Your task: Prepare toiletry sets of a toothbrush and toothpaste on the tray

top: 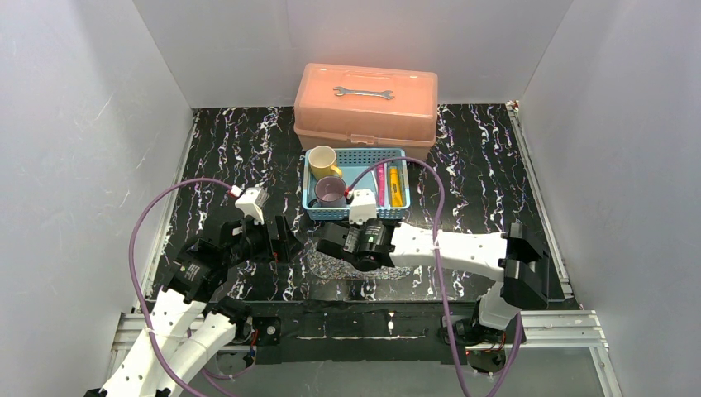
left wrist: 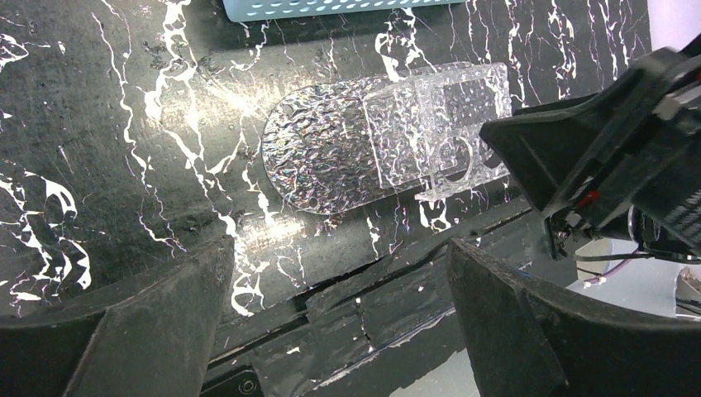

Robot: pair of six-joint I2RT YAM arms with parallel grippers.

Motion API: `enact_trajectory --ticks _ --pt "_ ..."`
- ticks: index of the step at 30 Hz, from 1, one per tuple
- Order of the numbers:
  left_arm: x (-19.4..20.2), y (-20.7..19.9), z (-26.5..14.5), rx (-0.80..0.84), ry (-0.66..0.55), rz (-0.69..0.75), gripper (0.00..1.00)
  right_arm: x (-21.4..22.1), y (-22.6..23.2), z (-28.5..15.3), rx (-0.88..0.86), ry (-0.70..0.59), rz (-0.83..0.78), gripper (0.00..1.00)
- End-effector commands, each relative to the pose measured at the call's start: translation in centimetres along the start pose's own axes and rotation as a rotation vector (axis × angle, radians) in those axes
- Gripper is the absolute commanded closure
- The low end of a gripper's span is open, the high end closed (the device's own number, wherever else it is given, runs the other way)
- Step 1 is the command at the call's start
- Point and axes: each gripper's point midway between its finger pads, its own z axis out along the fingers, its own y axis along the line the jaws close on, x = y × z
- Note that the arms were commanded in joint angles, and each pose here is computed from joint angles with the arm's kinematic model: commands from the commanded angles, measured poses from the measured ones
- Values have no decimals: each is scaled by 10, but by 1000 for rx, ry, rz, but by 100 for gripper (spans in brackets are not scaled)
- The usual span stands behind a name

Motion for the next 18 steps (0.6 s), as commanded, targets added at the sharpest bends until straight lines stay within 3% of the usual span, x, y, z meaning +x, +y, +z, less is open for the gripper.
enact_trajectory --ticks 1,18 --pt "4 1 -2 -7 7 3 1 -49 17 -26 -86 -109 15 55" --pt "5 1 -1 -7 15 5 1 -126 28 -2 -160 -128 -36 50"
